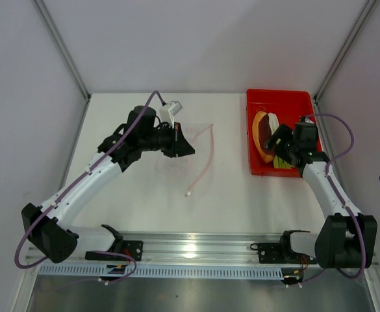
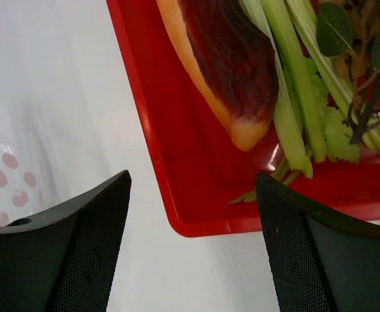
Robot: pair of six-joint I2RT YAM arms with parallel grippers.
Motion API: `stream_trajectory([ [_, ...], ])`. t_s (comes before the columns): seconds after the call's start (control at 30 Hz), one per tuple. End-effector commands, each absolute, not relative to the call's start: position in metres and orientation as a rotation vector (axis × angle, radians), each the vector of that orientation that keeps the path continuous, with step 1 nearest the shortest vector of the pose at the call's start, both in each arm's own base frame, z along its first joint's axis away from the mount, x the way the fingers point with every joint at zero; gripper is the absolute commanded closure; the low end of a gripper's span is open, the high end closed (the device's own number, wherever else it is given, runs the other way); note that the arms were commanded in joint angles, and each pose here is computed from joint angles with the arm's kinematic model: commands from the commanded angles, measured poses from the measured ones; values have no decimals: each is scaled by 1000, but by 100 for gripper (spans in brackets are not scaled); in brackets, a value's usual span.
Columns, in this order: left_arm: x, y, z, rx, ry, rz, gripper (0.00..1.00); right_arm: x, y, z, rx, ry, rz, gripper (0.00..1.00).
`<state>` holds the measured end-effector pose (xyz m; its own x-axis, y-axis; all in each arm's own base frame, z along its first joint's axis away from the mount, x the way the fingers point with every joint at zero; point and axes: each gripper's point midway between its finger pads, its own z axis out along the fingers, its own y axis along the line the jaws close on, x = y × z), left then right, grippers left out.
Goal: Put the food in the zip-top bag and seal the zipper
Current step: Pick up the fake food from the bin.
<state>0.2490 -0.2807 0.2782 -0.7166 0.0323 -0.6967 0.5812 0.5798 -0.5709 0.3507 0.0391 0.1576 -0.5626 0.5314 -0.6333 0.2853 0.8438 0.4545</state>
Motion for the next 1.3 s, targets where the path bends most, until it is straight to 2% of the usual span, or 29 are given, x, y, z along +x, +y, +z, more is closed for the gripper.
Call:
stream_trajectory([
  [0.0,248,-290,282,510,2129,-1155,99,375,42,165,573,2117,433,22],
  [0.27,252,-295,274,520,2145,-1167,99,392,20,124,680,2157,412,23],
  [0.5,253,-298,271,524,2151,-1179,99,403,12,95,681,2203,390,19],
  [0.9,255,-301,263,523,2175,-1185,99,423,26,69,608,2215,519,30],
  [0.93,255,-301,262,524,2176,-1184,99,425,26,69,602,2211,518,32],
  [1.03,256,-301,260,523,2184,-1180,99,429,25,65,583,2219,508,46],
  [1.07,256,-302,259,521,2188,-1181,99,429,25,65,581,2223,510,60],
  [1.13,256,-302,257,522,2193,-1181,100,430,24,68,577,2220,503,73],
  [1.2,256,-302,257,520,2196,-1181,99,429,23,77,579,2201,492,74],
  [1.27,257,-302,255,519,2202,-1177,99,427,21,84,580,2188,479,79],
])
